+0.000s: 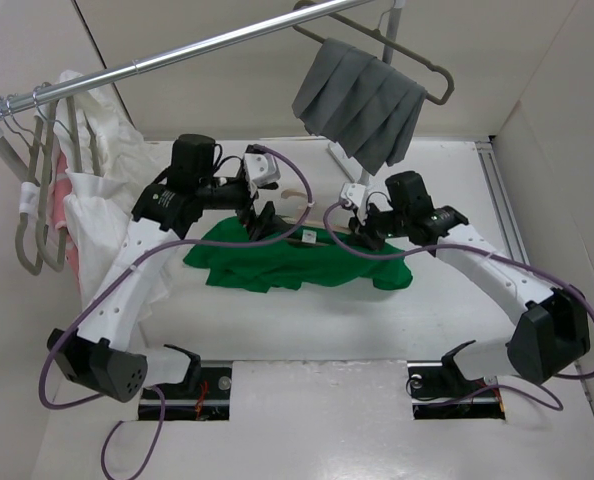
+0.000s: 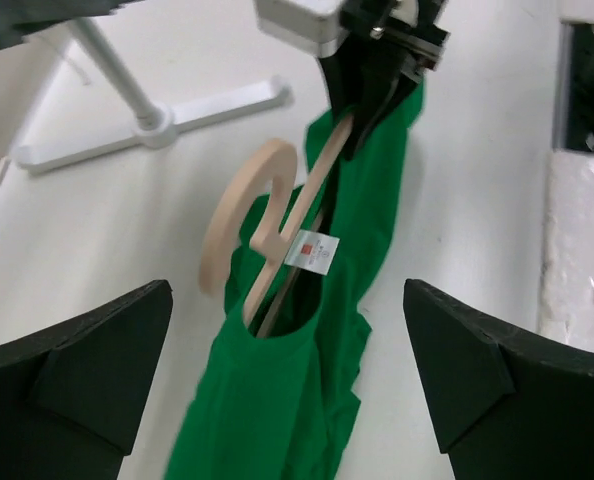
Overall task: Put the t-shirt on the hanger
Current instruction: Hang the hanger with tshirt onto the clothesline
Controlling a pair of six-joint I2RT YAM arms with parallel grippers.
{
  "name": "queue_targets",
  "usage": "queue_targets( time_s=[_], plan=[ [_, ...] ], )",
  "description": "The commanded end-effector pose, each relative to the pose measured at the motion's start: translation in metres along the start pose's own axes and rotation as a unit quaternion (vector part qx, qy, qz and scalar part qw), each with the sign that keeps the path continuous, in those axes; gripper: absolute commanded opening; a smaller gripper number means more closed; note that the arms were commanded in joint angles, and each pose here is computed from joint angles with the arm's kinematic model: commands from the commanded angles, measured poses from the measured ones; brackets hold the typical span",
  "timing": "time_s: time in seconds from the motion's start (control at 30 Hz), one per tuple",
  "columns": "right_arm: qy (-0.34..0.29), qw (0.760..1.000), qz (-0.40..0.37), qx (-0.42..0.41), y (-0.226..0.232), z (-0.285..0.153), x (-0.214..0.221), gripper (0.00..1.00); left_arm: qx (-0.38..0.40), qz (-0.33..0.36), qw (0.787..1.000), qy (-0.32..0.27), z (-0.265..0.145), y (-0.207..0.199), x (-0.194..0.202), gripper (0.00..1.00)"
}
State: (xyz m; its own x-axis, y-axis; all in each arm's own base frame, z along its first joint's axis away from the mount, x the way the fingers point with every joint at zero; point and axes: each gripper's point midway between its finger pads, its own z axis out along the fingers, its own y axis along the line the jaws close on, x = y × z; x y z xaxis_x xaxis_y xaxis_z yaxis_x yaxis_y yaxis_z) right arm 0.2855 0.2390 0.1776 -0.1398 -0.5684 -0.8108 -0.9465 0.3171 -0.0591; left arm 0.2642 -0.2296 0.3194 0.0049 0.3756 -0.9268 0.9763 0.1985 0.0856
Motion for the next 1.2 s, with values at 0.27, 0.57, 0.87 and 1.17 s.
queue_targets(
  time_s=[0.27, 0.57, 0.87, 1.17],
  plan=[
    [-0.053, 0.99, 0.042, 0.125, -0.056, -0.071, -0.051, 0.0, -0.318, -0.083, 0.943, -0.049, -0.04, 0.077, 0.007, 1.0],
    [-0.157, 0.955, -0.014, 0.251, -0.1, -0.181, -0.199, 0.0, -0.321, -0.143, 0.936, -0.03, -0.033, 0.06, 0.051, 1.0],
    [-0.263, 0.915, 0.013, 0.305, -0.158, -0.206, -0.272, 0.0, -0.315, -0.141, 0.938, -0.024, -0.032, 0.054, 0.06, 1.0],
    [-0.275, 0.899, 0.066, 0.334, -0.198, -0.189, -0.256, 0.0, -0.315, -0.127, 0.94, -0.018, -0.035, 0.049, 0.064, 1.0]
  ],
)
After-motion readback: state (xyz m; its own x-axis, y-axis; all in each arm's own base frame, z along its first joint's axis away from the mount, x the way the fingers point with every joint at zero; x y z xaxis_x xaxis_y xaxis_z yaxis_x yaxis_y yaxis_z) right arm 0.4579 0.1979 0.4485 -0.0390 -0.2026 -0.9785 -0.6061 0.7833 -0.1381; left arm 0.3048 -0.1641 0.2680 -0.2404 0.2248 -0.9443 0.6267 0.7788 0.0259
